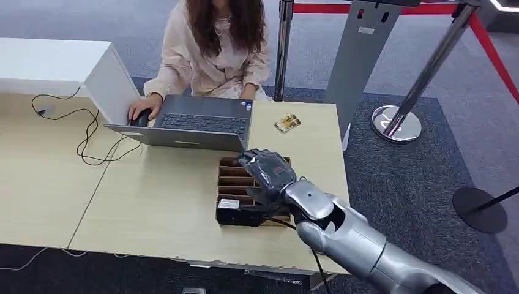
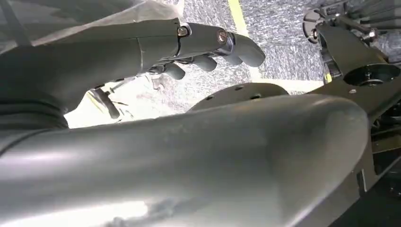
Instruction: Pass the card to the sensor for recognition and then transmit it.
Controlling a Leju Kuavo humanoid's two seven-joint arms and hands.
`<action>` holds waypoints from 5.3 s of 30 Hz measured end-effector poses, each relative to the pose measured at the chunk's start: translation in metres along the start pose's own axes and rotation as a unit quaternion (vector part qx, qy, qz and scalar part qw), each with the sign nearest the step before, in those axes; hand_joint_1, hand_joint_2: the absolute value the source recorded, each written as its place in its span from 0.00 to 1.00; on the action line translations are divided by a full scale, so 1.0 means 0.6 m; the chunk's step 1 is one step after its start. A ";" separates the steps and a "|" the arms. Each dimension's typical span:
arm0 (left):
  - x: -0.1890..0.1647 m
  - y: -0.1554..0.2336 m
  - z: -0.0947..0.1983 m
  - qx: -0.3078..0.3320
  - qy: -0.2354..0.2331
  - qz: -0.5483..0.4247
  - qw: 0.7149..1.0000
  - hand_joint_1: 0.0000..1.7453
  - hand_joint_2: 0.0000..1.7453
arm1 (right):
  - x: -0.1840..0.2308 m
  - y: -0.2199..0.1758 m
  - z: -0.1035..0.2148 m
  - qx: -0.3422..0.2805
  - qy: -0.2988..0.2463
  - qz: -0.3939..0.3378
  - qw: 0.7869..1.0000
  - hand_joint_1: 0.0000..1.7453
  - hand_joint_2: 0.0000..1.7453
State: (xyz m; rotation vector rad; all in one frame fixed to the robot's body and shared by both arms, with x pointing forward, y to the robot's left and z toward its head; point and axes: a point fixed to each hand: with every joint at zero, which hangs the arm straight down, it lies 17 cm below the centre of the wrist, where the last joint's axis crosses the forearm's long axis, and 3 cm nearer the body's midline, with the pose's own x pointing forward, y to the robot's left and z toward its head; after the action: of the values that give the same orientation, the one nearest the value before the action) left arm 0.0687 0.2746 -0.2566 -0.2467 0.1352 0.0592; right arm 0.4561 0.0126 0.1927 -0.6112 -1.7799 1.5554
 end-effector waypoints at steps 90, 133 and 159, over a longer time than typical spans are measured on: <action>-0.009 0.003 -0.005 0.001 -0.006 0.027 1.000 0.00 0.00 | -0.123 0.019 -0.015 -0.002 0.101 0.078 0.992 0.42 1.00; -0.003 0.008 -0.005 0.006 -0.014 0.045 0.999 0.00 0.00 | -0.174 0.001 -0.002 -0.010 0.139 0.093 0.986 0.81 1.00; 0.005 0.017 -0.006 0.019 -0.026 0.061 0.998 0.00 0.00 | -0.174 -0.002 -0.002 -0.007 0.142 0.086 0.986 0.95 1.00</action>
State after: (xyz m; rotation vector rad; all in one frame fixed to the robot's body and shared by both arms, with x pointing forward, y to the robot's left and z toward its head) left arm 0.0704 0.2838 -0.2628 -0.1978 0.1001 0.1844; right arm 0.5254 -0.0635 0.1743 -0.9647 -1.5579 1.4826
